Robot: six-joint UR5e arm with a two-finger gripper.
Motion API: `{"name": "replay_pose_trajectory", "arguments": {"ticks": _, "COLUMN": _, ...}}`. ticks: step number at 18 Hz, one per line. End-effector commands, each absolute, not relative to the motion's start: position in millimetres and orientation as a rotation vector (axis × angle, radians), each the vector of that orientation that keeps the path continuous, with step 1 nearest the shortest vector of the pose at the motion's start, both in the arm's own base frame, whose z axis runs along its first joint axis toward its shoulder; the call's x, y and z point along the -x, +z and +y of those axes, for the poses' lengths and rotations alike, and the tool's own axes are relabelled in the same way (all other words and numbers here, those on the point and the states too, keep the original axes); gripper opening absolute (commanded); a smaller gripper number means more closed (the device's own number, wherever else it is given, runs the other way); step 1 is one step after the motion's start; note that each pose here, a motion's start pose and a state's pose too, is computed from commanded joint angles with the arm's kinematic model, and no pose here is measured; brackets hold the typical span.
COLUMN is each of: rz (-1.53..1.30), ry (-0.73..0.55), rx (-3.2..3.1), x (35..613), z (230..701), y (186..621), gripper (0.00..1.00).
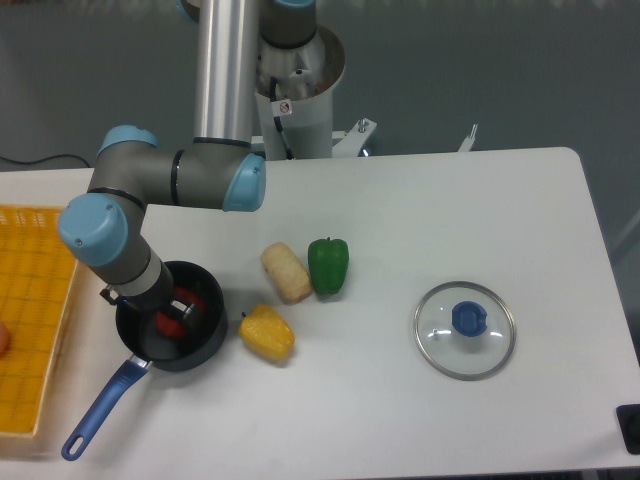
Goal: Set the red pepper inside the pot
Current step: 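Open the gripper to release the red pepper inside the saucepan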
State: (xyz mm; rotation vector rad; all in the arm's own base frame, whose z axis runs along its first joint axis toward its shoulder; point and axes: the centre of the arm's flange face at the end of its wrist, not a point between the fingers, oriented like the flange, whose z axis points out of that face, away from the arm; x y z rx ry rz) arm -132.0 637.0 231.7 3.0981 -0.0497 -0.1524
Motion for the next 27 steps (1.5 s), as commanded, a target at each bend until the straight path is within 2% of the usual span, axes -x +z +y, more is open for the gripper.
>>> {"name": "replay_pose_trajectory", "arguments": {"ticks": 27, "rz": -0.023, "ry": -0.148, "rx": -3.078, "x": 146, "z": 637, "y": 218, "gripper": 0.67}}
